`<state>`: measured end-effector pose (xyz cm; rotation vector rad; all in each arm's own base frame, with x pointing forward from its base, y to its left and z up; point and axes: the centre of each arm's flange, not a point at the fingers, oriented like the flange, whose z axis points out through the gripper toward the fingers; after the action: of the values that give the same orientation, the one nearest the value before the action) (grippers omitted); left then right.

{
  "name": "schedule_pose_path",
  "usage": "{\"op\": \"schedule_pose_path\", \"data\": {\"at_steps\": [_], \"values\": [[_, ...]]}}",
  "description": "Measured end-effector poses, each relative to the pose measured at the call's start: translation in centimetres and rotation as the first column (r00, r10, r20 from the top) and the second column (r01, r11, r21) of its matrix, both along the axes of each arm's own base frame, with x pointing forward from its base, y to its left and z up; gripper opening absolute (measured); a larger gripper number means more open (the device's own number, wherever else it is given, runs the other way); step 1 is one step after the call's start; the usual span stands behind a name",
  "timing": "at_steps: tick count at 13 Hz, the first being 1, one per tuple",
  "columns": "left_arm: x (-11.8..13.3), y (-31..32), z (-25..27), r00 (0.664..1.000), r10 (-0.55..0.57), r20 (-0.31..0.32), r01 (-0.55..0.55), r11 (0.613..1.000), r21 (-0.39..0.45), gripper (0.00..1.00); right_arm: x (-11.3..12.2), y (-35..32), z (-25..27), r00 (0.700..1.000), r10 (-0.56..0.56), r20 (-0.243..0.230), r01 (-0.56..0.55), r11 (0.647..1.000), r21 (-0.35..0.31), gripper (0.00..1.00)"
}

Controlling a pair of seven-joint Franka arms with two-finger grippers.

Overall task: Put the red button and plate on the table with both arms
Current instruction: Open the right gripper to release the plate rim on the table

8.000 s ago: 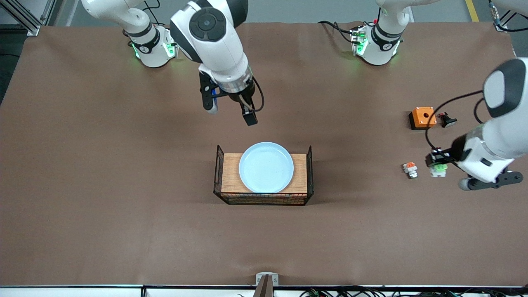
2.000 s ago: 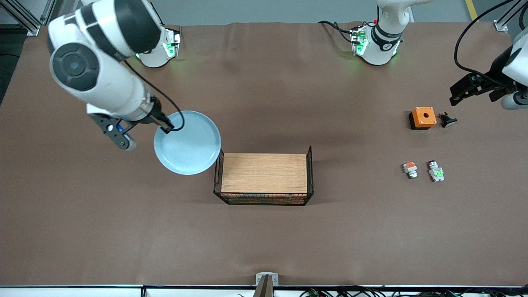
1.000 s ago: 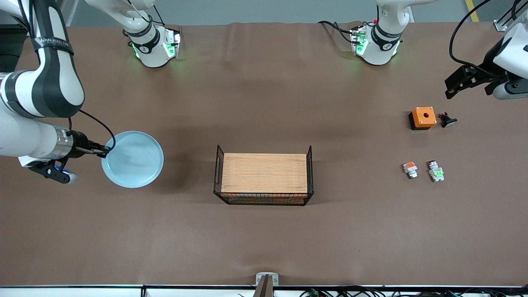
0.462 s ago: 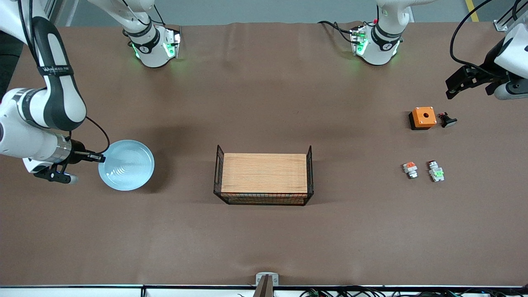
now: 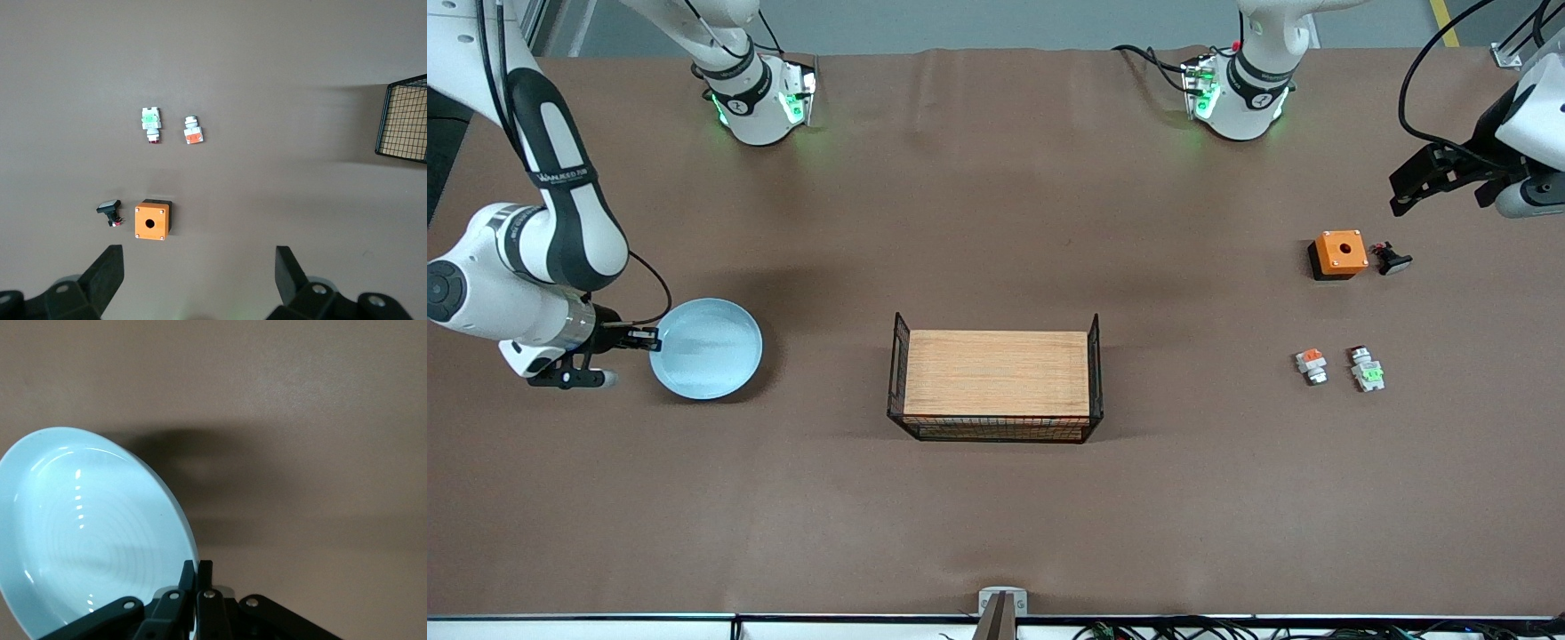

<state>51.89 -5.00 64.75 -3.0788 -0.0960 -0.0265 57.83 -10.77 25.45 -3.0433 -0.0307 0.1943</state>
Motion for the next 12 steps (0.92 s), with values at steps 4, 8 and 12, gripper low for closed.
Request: {"op": "schedule_pose_path", "data": {"at_steps": [4,8,12], "values": [[0.1,0.1,0.2,1.000,0.002,0.010,-0.002,1.000,-0.001,1.00,-0.5,-2.3,-3.2,1.000,0.008,-0.016,-0.008,1.000,0.015,0.03],[0.2,0.2,0.3,1.000,0.004,0.013,-0.004,1.000,-0.002,1.00,-0.3,-3.1,-5.2,1.000,0.013,-0.019,-0.013,1.000,0.024,0.03],[0.4,0.9,0.0,1.000,0.014,0.006,-0.014,1.000,-0.003,1.00,0.1,-3.5,-6.1,1.000,0.011,-0.001,-0.011,1.000,0.023,0.11]]}}
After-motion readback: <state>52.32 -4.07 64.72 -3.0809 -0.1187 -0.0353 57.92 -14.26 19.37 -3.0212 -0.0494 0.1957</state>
